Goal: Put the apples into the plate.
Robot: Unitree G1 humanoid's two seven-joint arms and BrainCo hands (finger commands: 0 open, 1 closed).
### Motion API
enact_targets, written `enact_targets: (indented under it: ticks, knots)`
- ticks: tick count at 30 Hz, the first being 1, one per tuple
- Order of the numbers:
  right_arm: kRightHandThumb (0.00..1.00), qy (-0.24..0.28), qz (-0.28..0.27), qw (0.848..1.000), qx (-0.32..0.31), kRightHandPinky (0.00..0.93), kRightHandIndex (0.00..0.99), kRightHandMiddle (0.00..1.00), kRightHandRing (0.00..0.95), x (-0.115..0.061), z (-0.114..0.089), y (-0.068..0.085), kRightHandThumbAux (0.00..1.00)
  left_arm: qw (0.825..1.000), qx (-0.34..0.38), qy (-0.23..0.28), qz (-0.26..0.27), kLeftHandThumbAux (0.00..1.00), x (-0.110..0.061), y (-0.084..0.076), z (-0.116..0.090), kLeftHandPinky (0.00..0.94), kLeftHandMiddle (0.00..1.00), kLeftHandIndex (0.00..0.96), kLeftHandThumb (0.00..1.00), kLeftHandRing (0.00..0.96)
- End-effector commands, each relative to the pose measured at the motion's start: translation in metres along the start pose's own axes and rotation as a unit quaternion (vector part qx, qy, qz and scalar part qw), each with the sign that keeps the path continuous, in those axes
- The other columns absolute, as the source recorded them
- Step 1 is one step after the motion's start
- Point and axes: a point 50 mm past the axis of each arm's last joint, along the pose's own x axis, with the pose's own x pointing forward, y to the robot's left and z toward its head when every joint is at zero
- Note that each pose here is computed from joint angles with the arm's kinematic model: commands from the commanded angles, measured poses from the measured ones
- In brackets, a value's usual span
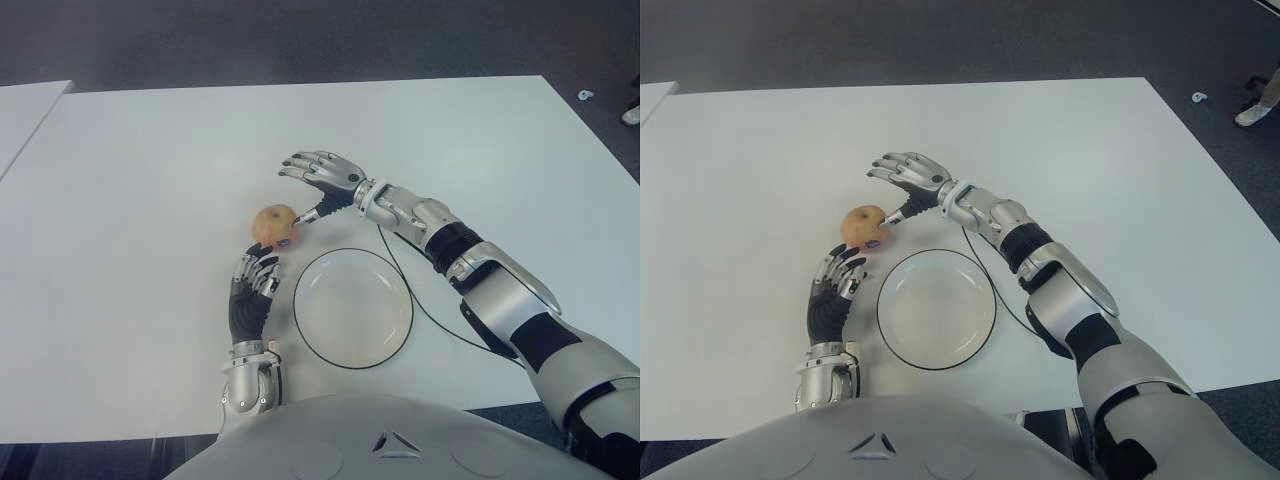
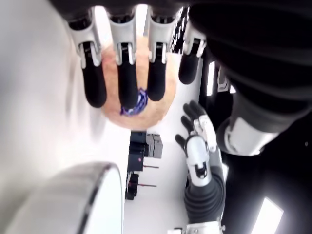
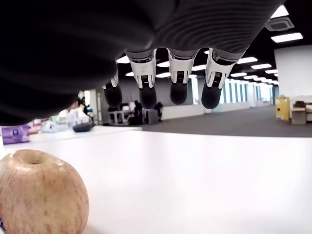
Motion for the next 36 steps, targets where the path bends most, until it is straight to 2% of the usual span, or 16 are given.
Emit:
enact_targets:
  ticks: [1,22,36]
  knots:
    - [0.218,-0.005,0.006,1.000,-0.008,0.000,0.000,0.000,0.000,0.005,0.002,-0.001,0.219,0.999,0.005,0.018,0.033,0.644,-0.003,0.004,-0.002,0.356,0.252,0.186,0.481,0.307]
    - [0.220,-0.006,0.028,1.000,0.000,0.000,0.000,0.000,0.000,0.015,0.009,0.008,0.251,0.996,0.044,0.030,0.071,0.634,-0.028,0.026,0.003,0.352,0.251,0.188,0.431,0.300]
    - [0.210,-0.013,0.056,0.998,-0.017,0.000,0.000,0.000,0.000,0.012,0.010,0.019,0.262,0.994,0.057,0.034,0.087,0.644,-0.030,0.028,0.001,0.354,0.256,0.176,0.429,0.304]
